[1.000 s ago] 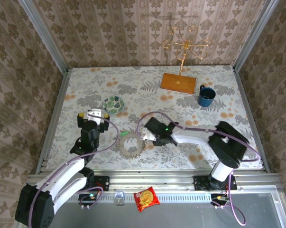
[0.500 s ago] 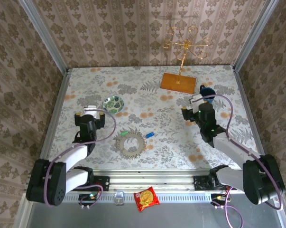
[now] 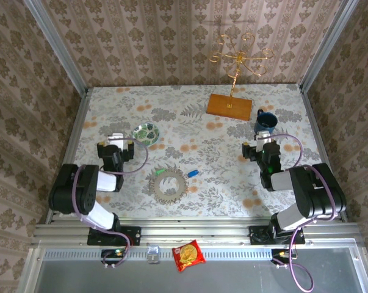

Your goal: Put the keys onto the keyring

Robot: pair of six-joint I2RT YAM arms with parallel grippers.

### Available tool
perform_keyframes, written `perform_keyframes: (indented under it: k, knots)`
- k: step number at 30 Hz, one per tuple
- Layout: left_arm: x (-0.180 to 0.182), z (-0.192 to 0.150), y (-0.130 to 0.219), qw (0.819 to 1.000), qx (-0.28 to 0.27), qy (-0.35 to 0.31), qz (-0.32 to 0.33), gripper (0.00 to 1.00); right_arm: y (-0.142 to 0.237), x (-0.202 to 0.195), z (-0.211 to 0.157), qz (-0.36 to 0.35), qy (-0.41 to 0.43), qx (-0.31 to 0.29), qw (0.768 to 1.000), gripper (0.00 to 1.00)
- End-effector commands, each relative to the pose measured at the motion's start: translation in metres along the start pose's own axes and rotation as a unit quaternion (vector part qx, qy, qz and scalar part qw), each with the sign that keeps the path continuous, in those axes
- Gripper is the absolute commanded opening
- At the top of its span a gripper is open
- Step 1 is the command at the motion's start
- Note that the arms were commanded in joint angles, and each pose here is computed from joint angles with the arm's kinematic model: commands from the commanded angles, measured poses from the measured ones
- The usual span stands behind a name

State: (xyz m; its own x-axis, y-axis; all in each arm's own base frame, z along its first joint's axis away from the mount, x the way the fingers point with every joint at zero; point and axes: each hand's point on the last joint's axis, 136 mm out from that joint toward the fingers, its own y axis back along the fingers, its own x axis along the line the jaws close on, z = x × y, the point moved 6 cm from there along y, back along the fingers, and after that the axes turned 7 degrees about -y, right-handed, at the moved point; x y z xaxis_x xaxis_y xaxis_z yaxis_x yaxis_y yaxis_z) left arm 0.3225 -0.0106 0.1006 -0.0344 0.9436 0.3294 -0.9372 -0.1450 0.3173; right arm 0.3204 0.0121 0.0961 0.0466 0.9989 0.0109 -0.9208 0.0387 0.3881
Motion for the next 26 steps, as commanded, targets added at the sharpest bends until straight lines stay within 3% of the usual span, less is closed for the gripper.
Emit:
perform_keyframes:
  k: [1,4,6,26]
  knots:
    - [0.008,0.016,0.0,0.999,-0.041,0.018,0.018,1.0,-0.01,-0.001,0.027,0.013,-0.033,-0.032,0.999,0.87]
    - [0.01,0.018,-0.005,0.999,-0.026,0.018,0.027,1.0,-0.014,-0.01,0.029,-0.003,-0.055,-0.023,0.998,0.89]
    - [0.01,0.018,-0.005,0.999,-0.03,0.015,0.03,1.0,-0.014,-0.01,0.03,-0.003,-0.057,-0.022,0.998,1.0]
    - [0.016,0.017,-0.015,0.999,-0.012,0.038,-0.021,1.0,-0.014,-0.01,0.029,-0.004,-0.056,-0.019,0.998,1.0]
